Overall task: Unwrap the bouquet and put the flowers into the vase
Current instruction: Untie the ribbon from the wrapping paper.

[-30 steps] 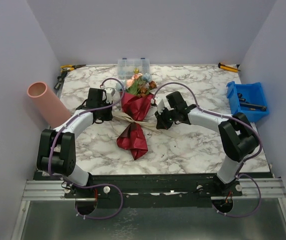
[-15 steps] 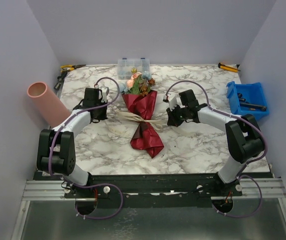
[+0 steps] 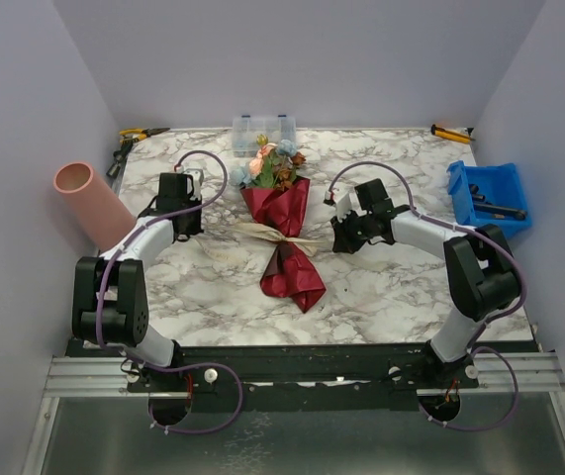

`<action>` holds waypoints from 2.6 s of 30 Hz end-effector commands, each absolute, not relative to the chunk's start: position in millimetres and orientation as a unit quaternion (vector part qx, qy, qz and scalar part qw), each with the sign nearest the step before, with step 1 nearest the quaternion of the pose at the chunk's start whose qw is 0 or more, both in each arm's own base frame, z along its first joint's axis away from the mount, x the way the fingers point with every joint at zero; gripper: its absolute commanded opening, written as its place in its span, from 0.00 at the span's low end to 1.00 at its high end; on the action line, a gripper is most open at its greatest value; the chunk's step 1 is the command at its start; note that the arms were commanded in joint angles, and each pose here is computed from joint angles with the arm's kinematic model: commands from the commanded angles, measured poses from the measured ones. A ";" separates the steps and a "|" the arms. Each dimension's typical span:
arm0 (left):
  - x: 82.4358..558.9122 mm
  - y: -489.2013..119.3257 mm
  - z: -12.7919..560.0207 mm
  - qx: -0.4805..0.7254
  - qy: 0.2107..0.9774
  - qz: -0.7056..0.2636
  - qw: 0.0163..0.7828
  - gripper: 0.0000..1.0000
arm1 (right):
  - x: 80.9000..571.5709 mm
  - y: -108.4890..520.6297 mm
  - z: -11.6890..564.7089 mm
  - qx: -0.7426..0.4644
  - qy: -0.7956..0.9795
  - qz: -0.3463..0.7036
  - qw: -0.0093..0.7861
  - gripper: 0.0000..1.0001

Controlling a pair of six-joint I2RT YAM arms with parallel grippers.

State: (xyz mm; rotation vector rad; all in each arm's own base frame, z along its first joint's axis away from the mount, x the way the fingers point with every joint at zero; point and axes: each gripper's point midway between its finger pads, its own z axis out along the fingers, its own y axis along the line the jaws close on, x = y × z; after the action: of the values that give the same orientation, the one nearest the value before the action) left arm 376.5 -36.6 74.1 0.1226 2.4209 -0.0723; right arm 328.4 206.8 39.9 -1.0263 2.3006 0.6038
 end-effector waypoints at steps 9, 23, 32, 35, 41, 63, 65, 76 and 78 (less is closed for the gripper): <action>385.8 8.6 78.3 -0.001 0.932 0.031 0.360 0.00 | 323.9 189.1 11.9 -0.373 0.876 0.204 0.228 0.01; 360.1 -83.0 113.4 0.245 0.874 -0.177 0.381 0.75 | 318.5 200.1 16.3 -0.376 0.868 0.239 0.221 0.01; 340.8 -121.3 105.9 0.433 0.787 -0.206 0.388 0.75 | 317.6 204.5 18.3 -0.373 0.866 0.251 0.217 0.00; 341.1 -129.9 97.6 0.472 0.766 -0.203 0.386 0.75 | 317.4 205.1 19.4 -0.374 0.865 0.253 0.217 0.01; 348.7 -138.3 67.0 0.539 0.743 -0.176 0.356 0.74 | 316.7 205.5 19.6 -0.373 0.865 0.255 0.215 0.00; 354.0 -108.1 4.6 0.503 0.812 -0.085 0.283 0.00 | 316.2 204.5 25.1 -0.380 0.862 0.253 0.219 0.01; 356.9 -99.1 5.3 0.488 0.821 -0.079 0.285 0.00 | 316.7 203.4 25.5 -0.381 0.863 0.250 0.219 0.01; 369.7 -63.4 12.8 0.446 0.842 -0.052 0.299 0.00 | 319.0 193.0 20.6 -0.381 0.871 0.223 0.215 0.01; 373.0 -56.6 11.2 0.439 0.846 -0.043 0.299 0.00 | 320.4 190.5 22.1 -0.378 0.872 0.223 0.216 0.01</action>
State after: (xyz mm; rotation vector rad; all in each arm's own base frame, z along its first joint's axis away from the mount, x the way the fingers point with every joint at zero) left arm 380.3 -89.6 24.8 1.2150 2.1338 -0.2221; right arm 316.5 203.0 21.8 -1.0452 2.3891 0.6773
